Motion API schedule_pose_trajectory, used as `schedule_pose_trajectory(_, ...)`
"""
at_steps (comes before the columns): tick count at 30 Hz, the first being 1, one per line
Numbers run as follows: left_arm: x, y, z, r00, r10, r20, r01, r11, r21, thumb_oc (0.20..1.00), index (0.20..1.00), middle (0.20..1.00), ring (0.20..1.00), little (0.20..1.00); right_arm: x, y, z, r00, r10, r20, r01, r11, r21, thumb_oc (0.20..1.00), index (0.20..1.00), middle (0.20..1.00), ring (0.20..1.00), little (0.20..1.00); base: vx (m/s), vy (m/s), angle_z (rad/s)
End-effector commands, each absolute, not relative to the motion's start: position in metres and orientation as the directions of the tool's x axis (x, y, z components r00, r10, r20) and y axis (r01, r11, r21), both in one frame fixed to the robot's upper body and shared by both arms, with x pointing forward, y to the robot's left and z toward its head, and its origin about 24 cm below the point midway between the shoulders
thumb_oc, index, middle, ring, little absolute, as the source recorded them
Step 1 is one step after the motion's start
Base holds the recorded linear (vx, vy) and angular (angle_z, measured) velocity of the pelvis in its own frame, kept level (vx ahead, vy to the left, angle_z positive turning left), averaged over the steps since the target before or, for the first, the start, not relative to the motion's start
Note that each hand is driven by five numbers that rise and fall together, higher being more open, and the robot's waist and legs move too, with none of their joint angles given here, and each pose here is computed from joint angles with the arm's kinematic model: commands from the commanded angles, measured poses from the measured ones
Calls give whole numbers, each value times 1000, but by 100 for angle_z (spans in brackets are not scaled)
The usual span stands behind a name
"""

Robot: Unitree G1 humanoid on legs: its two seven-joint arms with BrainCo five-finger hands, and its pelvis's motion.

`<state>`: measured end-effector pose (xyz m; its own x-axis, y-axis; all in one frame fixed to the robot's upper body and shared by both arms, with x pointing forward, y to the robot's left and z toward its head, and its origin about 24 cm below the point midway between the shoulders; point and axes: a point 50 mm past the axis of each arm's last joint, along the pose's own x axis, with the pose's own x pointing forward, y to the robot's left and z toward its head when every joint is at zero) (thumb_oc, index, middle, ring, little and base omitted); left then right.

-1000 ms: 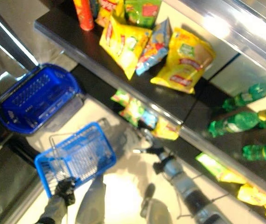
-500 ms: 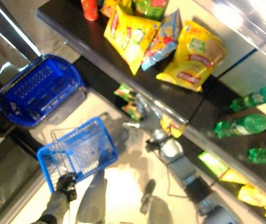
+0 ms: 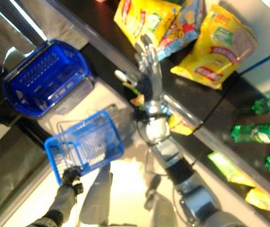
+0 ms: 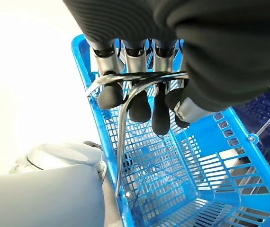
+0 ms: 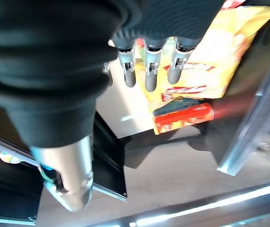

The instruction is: Pick up the snacks into the basket

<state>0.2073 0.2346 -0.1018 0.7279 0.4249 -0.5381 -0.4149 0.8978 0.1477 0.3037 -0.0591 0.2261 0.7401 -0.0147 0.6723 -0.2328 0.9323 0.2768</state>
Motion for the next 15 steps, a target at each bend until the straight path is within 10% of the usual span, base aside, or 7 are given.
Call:
schedule_pose_trajectory(1, 198, 232, -107, 698, 453, -554, -435, 883, 173, 200, 200, 200, 200, 200, 301, -71, 261, 630, -197, 751, -154, 917, 369, 1000, 1000, 1000, 1000, 1000, -1, 20, 3)
schedule_pose_trajectory(15, 218, 218, -97, 743, 443, -502, -410, 894, 182, 200, 200, 200, 200, 200, 328, -100, 291, 534, -577, 618, 195, 795, 574, 1000, 1000, 1000, 1000, 1000, 5, 20, 9)
